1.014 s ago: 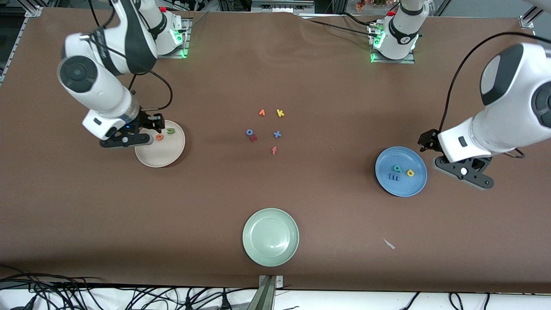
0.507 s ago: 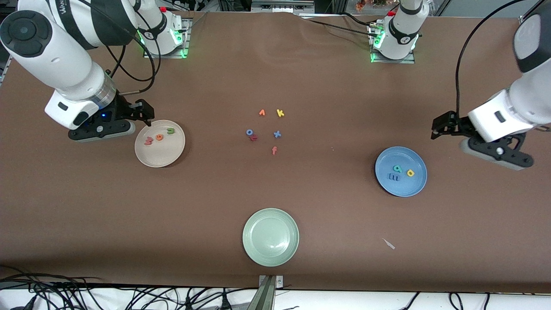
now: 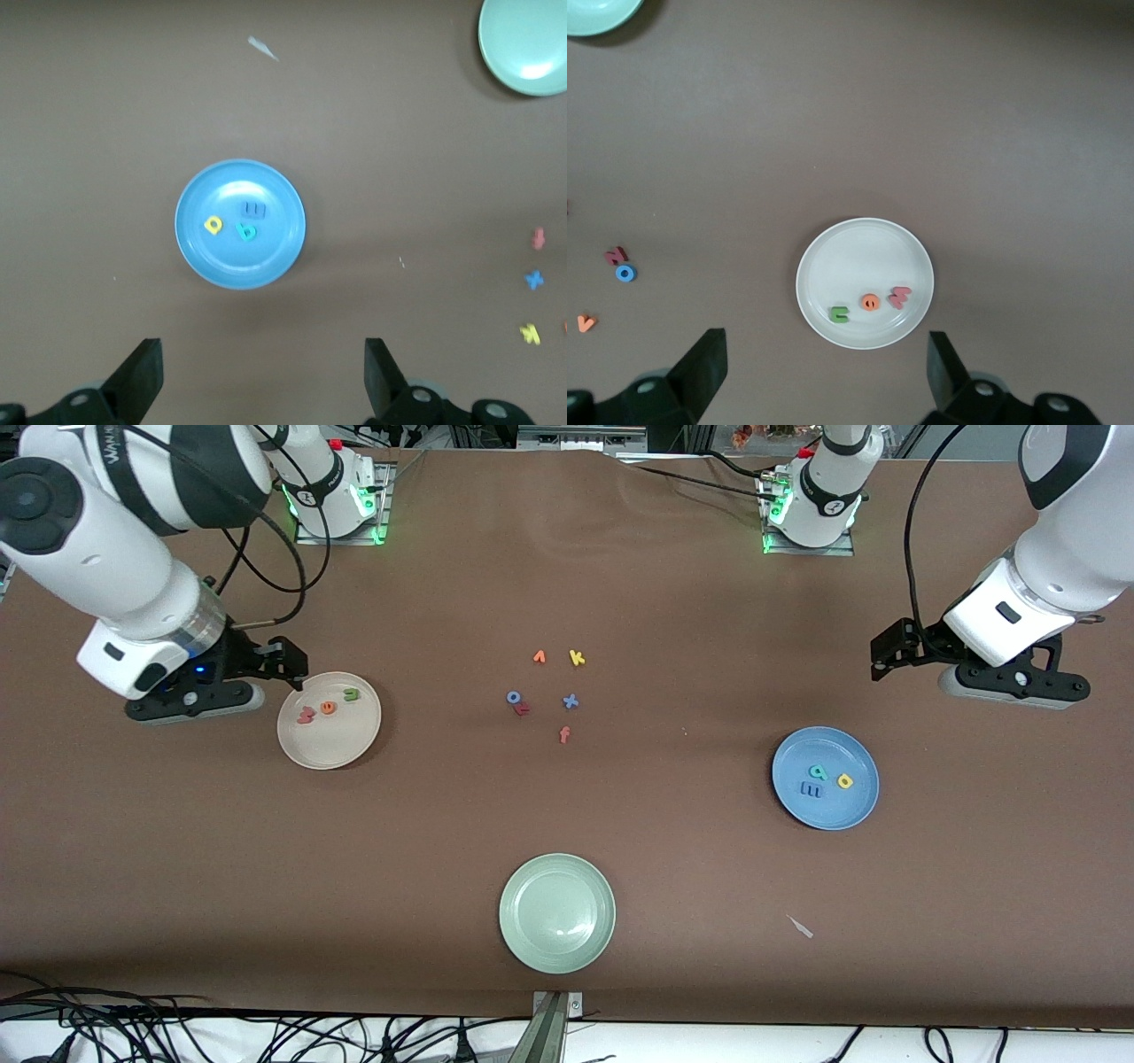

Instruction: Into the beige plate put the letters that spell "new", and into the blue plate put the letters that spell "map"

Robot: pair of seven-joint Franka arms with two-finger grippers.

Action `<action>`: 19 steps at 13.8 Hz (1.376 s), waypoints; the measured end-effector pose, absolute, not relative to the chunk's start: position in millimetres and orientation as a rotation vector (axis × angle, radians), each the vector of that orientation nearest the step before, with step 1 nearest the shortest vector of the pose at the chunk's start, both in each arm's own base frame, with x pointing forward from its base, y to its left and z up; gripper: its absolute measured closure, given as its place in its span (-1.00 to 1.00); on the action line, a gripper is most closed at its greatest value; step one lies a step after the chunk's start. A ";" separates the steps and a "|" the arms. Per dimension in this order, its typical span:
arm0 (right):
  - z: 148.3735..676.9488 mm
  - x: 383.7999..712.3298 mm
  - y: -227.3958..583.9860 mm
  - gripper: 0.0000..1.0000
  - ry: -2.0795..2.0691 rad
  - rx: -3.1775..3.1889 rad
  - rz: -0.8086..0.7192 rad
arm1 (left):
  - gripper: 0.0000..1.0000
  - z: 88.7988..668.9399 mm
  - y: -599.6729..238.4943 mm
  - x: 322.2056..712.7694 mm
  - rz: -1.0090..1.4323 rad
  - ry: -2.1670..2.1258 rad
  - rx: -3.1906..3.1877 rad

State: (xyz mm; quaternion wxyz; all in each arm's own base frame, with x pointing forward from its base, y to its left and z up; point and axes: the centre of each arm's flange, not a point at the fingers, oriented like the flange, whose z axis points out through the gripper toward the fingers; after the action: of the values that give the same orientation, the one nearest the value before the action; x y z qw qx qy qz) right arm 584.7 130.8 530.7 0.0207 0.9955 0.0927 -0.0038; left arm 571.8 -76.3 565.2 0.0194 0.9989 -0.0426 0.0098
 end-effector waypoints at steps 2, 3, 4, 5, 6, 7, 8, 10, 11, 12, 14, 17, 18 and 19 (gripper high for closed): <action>545.4 589.2 107.2 -1.00 0.250 3.113 -0.025 | -1.00 557.0 -60.1 570.6 0.011 -0.089 3.104; 552.3 590.7 96.3 -1.00 0.232 3.124 -0.023 | -1.00 557.2 -58.5 568.9 0.012 -0.085 3.105; 557.1 591.4 88.6 -1.00 0.220 3.131 -0.020 | -1.00 561.1 -60.0 566.6 0.024 -0.089 3.105; 558.9 591.4 85.7 -1.00 0.216 3.133 -0.024 | -1.00 566.7 -62.2 564.3 0.040 -0.094 3.105; 558.8 590.6 85.7 -1.00 0.217 3.133 -0.036 | -1.00 572.2 -63.0 561.5 0.052 -0.097 3.104; 559.2 589.5 86.3 -1.00 0.219 3.132 -0.052 | -1.00 574.3 -61.5 559.4 0.044 -0.093 3.105; 561.6 587.9 86.9 -1.00 0.221 3.130 -0.069 | -1.00 574.0 -58.6 557.9 0.023 -0.086 3.107; 568.1 585.6 87.3 -1.00 0.223 3.129 -0.089 | -1.00 573.1 -53.8 558.1 0.011 -0.073 3.108; 569.9 585.1 86.0 -1.00 0.220 3.128 -0.096 | -1.00 573.8 -52.0 559.0 0.000 -0.068 3.108; 570.5 584.9 82.8 -1.00 0.211 3.128 -0.104 | -1.00 575.7 -49.4 560.8 -0.024 -0.062 3.108; 570.3 586.6 66.5 -1.00 0.165 3.130 -0.110 | -1.00 580.8 -44.6 566.8 -0.062 -0.051 3.107; 571.0 588.3 51.7 -1.00 0.121 3.140 -0.108 | -1.00 575.5 -42.7 573.9 -0.091 -0.045 3.106; 571.7 588.2 52.8 -1.00 0.124 3.141 -0.106 | -1.00 574.3 -42.8 574.9 -0.094 -0.045 3.105; 572.5 588.2 54.0 -1.00 0.127 3.141 -0.104 | -1.00 574.0 -42.8 575.5 -0.094 -0.046 3.105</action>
State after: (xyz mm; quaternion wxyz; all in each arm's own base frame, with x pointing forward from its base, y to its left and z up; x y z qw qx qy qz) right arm 588.2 54.0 572.5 -0.0018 0.9986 0.0404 -0.0330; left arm 575.5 -42.8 574.0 0.0172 0.9993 -0.0147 -0.0303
